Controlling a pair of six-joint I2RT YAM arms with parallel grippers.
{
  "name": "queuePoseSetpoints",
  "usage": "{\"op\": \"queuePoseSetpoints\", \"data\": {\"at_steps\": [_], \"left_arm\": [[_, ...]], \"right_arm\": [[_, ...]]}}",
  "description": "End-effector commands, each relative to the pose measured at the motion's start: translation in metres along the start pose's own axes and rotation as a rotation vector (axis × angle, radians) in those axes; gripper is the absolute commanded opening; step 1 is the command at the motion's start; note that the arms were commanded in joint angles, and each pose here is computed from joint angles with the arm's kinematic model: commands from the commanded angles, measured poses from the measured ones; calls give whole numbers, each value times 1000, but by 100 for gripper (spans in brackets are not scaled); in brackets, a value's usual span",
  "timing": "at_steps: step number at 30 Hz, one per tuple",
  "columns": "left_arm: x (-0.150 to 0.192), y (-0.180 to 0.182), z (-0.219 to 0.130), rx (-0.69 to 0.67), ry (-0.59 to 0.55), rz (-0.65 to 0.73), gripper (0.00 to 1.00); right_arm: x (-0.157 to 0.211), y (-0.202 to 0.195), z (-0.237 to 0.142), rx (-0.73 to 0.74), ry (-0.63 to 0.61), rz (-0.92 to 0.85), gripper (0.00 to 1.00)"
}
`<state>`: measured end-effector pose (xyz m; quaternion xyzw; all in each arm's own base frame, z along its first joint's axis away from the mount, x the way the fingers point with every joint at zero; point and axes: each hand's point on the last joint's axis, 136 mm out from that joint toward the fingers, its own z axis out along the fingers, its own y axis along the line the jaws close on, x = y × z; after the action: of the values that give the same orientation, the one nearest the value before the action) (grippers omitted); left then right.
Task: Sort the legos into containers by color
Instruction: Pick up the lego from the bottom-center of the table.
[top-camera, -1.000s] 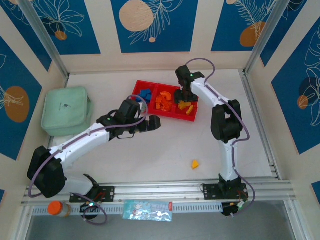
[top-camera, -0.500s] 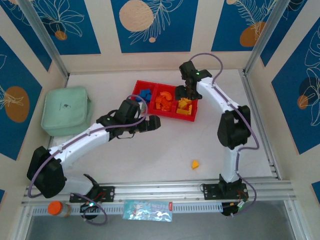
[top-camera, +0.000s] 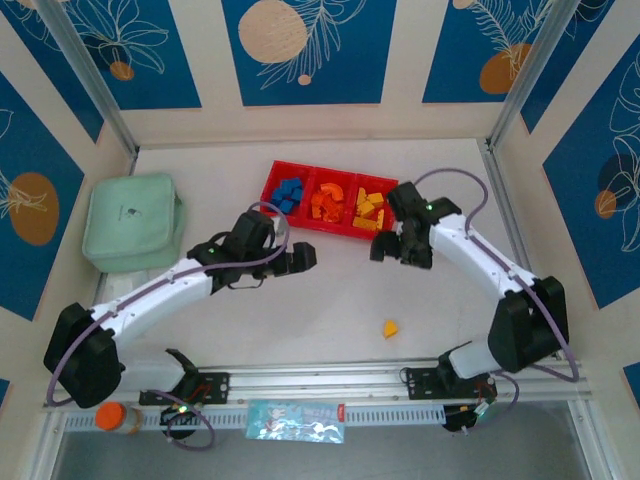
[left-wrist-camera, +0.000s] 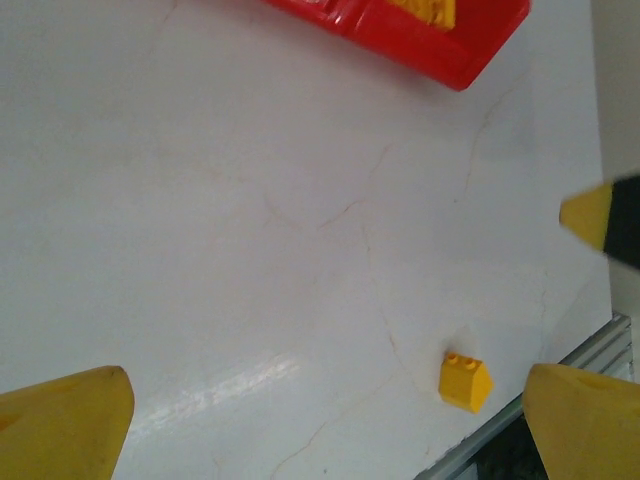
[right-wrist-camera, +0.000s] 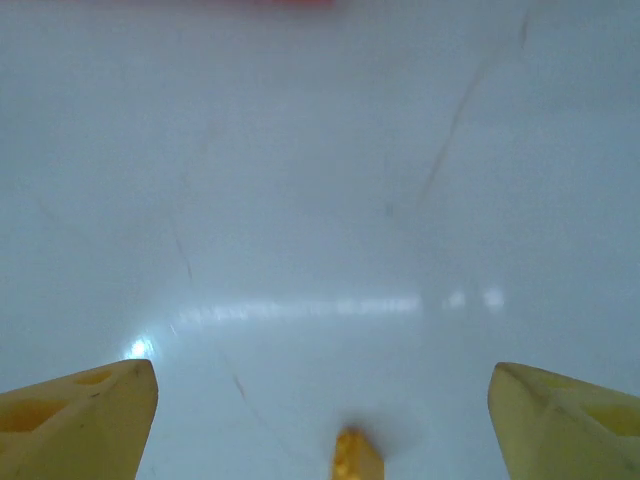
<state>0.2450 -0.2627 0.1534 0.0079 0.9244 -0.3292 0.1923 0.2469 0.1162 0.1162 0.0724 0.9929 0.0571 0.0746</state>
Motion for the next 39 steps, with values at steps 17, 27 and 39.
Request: {"op": "queuePoseSetpoints", "data": {"at_steps": [17, 27, 39], "left_arm": [[29, -16, 15, 24, 44, 6, 99], [28, -17, 19, 17, 56, 14, 99], [25, -18, 20, 9, 59, 25, 99]], "right_arm": [[125, 2, 71, 54, 269, 112, 78], [139, 11, 81, 116, 285, 54, 60], [128, 9, 74, 122, 248, 24, 35]]}}
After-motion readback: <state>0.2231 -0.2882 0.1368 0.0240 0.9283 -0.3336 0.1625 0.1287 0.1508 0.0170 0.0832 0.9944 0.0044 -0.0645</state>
